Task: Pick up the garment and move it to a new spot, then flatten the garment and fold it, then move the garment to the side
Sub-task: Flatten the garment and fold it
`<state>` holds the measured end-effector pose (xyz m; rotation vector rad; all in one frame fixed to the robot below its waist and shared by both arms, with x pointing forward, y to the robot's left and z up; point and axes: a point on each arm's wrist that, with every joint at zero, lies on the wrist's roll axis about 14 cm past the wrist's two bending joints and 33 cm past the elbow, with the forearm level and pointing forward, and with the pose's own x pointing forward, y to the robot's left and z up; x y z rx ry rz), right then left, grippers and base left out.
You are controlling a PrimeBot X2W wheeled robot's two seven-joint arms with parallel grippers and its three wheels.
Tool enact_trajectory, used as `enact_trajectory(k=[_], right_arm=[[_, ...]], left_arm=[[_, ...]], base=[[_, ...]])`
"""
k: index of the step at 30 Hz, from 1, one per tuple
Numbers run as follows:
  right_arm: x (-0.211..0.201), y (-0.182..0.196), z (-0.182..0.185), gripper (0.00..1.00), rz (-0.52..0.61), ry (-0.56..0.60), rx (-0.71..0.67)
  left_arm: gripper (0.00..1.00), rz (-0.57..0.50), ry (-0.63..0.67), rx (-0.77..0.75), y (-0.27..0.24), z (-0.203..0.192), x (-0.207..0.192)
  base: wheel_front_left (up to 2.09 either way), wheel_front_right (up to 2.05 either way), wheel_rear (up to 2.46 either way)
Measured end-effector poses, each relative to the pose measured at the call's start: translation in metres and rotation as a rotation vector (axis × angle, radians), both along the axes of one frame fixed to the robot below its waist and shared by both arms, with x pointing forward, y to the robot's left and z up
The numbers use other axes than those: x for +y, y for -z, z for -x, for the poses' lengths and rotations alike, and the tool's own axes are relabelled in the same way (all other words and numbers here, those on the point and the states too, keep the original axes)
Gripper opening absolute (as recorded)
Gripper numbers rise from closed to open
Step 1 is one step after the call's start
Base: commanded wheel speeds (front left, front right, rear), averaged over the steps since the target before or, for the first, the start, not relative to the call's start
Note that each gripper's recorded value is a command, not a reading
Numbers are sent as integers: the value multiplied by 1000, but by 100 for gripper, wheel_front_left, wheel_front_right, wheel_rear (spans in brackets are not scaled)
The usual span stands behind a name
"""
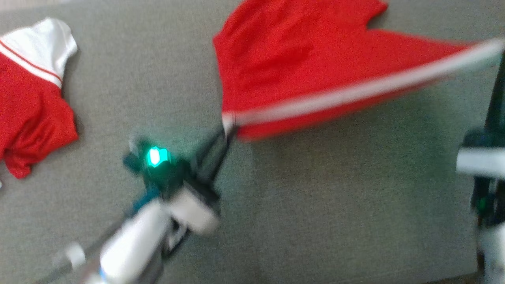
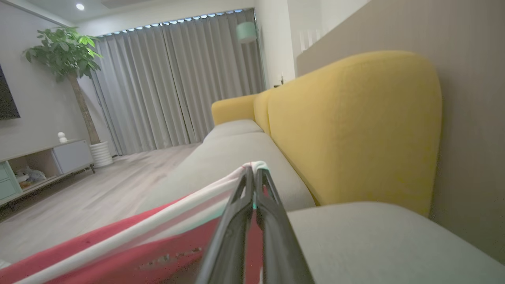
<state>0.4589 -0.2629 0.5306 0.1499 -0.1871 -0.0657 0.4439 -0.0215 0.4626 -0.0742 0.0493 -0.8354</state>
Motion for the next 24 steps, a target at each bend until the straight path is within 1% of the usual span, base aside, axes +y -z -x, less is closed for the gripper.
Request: enact_trajectory(k=[4, 7, 10, 12, 15, 17, 19, 24], right_arm=[[-3, 24, 61, 0, -26, 36, 91], [-11, 28, 100, 0, -37, 80, 139], [-13, 21, 124, 0, -21, 94, 163], [-11, 16, 130, 0, -7, 85, 175], [-9, 13, 125, 0, 12, 68, 198], [-8, 15, 114, 0, 27, 48, 220], [-3, 18, 85, 0, 62, -5, 257], [10, 28, 33, 0, 116, -101, 325]], left_arm=[[0, -18, 7, 113, 28, 60, 3], [0, -21, 10, 156, 34, 93, 3], [0, -3, 10, 174, 31, 115, 2], [0, 17, 4, 178, 26, 122, 3], [0, 43, -25, 175, 20, 118, 7], [0, 55, -36, 160, 14, 109, 7], [0, 100, -63, 138, 0, 84, 2], [0, 123, -112, 131, -12, 44, -1]], base=[[0, 0, 0], [0, 0, 0], [0, 0, 0], [0, 0, 0], [0, 0, 0], [0, 0, 0], [0, 0, 0], [0, 0, 0]])
